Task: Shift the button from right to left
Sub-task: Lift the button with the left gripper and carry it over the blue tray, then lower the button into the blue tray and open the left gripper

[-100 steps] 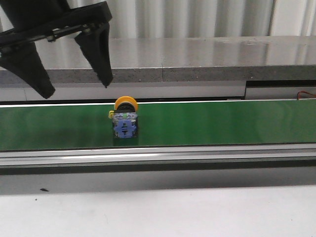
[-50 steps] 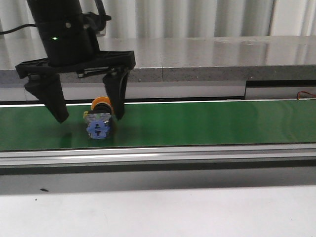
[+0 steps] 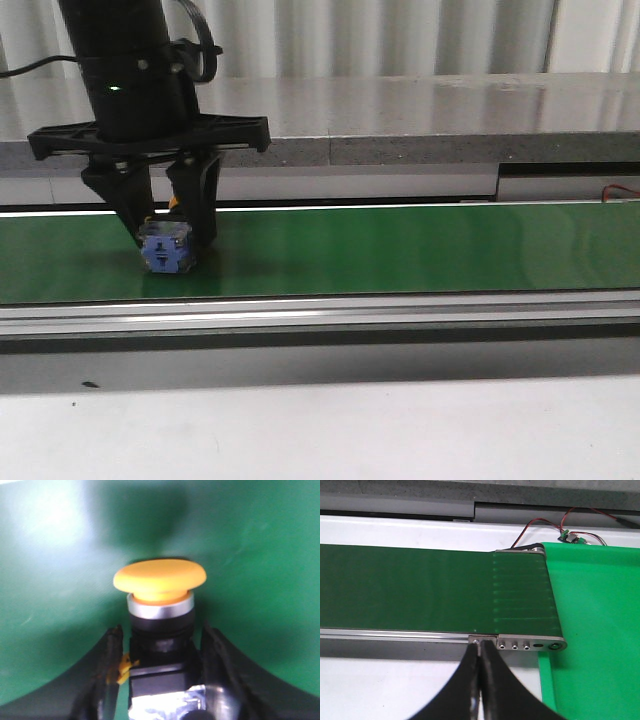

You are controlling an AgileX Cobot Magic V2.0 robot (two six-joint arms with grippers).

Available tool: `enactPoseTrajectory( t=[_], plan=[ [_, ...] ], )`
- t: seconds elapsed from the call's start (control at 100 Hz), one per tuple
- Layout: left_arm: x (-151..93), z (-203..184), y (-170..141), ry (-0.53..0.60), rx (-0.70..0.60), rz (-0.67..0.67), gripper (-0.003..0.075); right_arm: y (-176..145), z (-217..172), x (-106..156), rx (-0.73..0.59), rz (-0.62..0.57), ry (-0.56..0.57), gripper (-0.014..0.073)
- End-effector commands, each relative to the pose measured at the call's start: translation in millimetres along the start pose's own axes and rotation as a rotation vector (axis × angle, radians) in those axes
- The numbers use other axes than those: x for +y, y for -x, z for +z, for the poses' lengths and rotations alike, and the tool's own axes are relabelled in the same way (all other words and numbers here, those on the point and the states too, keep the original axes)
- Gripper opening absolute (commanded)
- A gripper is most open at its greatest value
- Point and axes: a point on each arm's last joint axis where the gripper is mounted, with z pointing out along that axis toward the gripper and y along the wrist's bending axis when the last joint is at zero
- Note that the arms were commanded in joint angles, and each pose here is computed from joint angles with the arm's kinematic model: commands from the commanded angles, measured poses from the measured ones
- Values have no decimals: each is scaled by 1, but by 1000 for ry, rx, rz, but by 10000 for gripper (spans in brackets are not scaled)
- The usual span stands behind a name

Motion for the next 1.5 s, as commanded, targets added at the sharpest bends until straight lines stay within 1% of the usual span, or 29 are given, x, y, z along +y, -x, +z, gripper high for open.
enactPoseTrajectory(
  t=[0.0, 0.1, 0.17, 0.28, 0.38, 0.57, 0.62, 0.78, 0.82, 0.93, 1.04, 1.11, 1.23, 1.36, 1.49],
  plan=[
    [-2, -39, 5, -39, -116, -5, -20, 15, -4, 0, -102, -6, -3, -50],
    [5, -55, 10, -49, -159, -21, -20, 15, -4, 0, -102, -6, -3, -50],
    [15, -63, 14, -37, -173, -33, -20, 15, -4, 0, -102, -6, -3, -50],
    [37, -72, 20, 9, -186, -64, -20, 15, -4, 0, -102, -6, -3, -50],
    [60, -73, 25, 23, -173, -70, -20, 15, -4, 0, -102, -6, -3, -50],
    [116, -74, 28, 72, -124, -98, -20, 15, -4, 0, -102, -6, -3, -50],
    [134, -74, 28, 88, -116, -76, -20, 15, -4, 0, -102, -6, -3, -50],
    [181, -77, 22, 124, -52, -31, -20, 15, -4, 0, -102, -6, -3, -50],
    [197, -78, 20, 133, -50, -50, -20, 15, -4, 0, -102, -6, -3, -50],
    [228, -80, 13, 150, -46, -122, -20, 15, -4, 0, -102, -6, -3, -50],
    [257, -81, 5, 170, -38, -109, -20, 15, -4, 0, -102, -6, -3, -50],
    [273, -80, 1, 180, -39, -130, -20, 15, -4, 0, -102, -6, -3, -50],
    [297, -77, -3, 198, -59, -187, -20, 15, -4, 0, -102, -6, -3, -50],
    [313, -65, -3, 204, -53, -213, -20, 15, -4, 0, -102, -6, -3, -50],
    [326, -46, -1, 200, -19, -148, -20, 15, -4, 0, -102, -6, -3, -50]
  ],
)
